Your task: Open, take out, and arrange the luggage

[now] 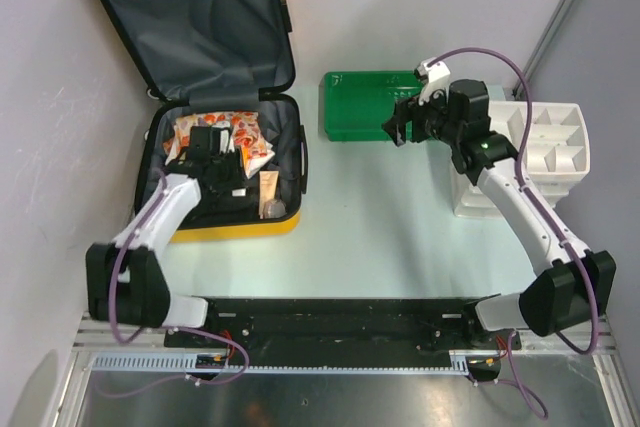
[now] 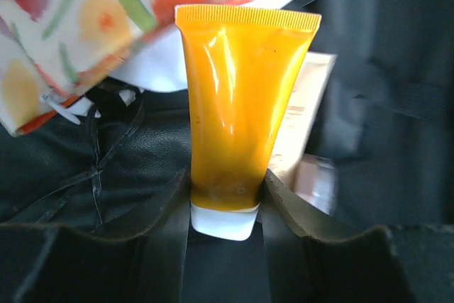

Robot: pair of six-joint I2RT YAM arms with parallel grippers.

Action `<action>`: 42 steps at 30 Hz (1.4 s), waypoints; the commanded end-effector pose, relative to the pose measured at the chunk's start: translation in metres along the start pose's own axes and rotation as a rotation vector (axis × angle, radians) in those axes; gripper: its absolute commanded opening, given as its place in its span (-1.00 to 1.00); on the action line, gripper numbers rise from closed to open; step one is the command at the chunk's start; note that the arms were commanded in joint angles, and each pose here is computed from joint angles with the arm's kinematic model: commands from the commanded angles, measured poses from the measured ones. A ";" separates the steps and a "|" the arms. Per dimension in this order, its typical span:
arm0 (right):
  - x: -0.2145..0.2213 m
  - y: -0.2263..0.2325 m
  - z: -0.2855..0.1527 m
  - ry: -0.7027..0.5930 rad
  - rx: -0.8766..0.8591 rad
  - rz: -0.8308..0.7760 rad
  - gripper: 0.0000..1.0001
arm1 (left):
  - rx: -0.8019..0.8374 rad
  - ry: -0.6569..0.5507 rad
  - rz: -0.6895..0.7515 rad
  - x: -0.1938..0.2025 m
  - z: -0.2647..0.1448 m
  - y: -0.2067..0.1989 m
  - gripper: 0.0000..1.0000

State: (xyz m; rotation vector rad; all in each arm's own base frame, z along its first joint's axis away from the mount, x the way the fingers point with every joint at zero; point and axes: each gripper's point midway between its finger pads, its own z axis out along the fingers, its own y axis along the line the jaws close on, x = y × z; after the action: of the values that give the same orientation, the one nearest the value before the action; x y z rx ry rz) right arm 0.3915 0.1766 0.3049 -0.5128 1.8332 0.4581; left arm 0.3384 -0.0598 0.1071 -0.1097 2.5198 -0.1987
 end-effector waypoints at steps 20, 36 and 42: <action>-0.077 0.232 0.026 -0.127 -0.725 0.339 0.57 | 0.448 -0.580 0.388 -0.031 -0.175 -0.122 -0.46; -0.063 0.293 0.046 -0.087 -0.736 0.327 0.37 | 0.486 -0.576 0.427 -0.024 -0.178 -0.134 -0.44; -0.066 0.292 0.051 -0.101 -0.708 0.319 -0.61 | 0.467 -0.585 0.440 -0.023 -0.176 -0.130 -0.38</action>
State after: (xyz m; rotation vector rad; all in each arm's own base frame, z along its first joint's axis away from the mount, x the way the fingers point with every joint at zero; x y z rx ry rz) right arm 0.2791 0.4555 0.3348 -0.6875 1.7202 1.3690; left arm 0.2571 -0.1652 0.2715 0.4733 1.8790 -0.5154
